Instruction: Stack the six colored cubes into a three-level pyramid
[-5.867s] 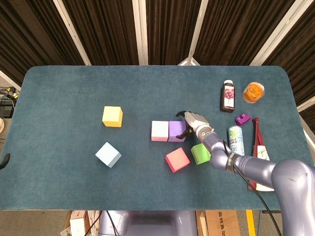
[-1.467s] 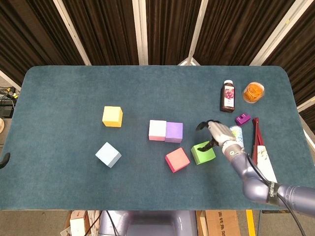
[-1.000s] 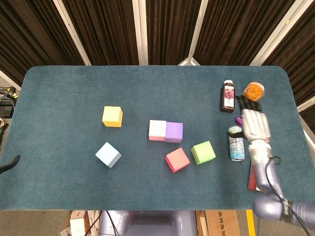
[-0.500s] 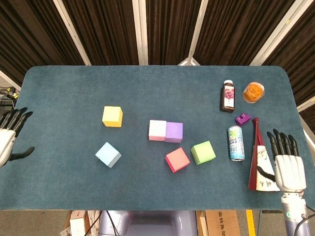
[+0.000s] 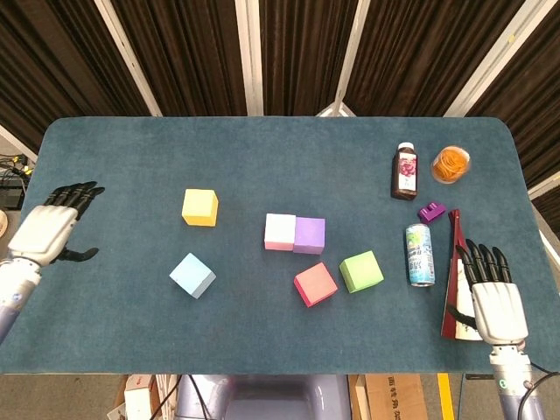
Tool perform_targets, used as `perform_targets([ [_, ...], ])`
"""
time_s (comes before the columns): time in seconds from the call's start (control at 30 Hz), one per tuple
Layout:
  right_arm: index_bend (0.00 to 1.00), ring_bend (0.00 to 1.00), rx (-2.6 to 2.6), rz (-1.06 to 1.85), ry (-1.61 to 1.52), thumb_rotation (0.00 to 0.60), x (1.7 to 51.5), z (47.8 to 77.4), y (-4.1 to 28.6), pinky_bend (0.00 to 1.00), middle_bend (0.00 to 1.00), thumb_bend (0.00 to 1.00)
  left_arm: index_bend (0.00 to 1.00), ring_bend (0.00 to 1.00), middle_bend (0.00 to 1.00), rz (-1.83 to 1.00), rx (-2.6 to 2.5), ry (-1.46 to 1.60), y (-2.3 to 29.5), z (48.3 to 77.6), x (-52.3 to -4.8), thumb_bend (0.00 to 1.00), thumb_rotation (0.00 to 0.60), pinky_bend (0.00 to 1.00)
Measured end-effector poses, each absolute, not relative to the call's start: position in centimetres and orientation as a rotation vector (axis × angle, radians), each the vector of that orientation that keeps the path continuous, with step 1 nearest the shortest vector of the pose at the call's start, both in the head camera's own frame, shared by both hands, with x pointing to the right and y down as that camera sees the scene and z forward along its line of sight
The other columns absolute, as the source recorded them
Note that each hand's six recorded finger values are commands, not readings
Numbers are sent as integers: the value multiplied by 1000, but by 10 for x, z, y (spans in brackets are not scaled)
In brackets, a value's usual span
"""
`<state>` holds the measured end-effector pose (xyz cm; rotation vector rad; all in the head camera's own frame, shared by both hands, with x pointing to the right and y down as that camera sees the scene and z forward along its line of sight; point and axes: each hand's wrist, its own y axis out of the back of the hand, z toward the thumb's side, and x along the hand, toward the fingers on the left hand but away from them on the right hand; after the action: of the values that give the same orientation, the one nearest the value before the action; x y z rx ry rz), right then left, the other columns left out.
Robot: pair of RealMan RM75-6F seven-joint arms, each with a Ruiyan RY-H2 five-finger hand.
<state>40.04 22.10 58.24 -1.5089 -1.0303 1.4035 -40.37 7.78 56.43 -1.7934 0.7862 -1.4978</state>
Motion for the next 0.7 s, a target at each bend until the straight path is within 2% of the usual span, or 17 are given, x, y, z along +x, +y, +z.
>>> perform_targets([
  [0.7,14,0,-1509,1507,-1042,600,411,598,221,0,49,136,129,0,50,-1626,-1800,709,12,656,-318,259,600,0],
])
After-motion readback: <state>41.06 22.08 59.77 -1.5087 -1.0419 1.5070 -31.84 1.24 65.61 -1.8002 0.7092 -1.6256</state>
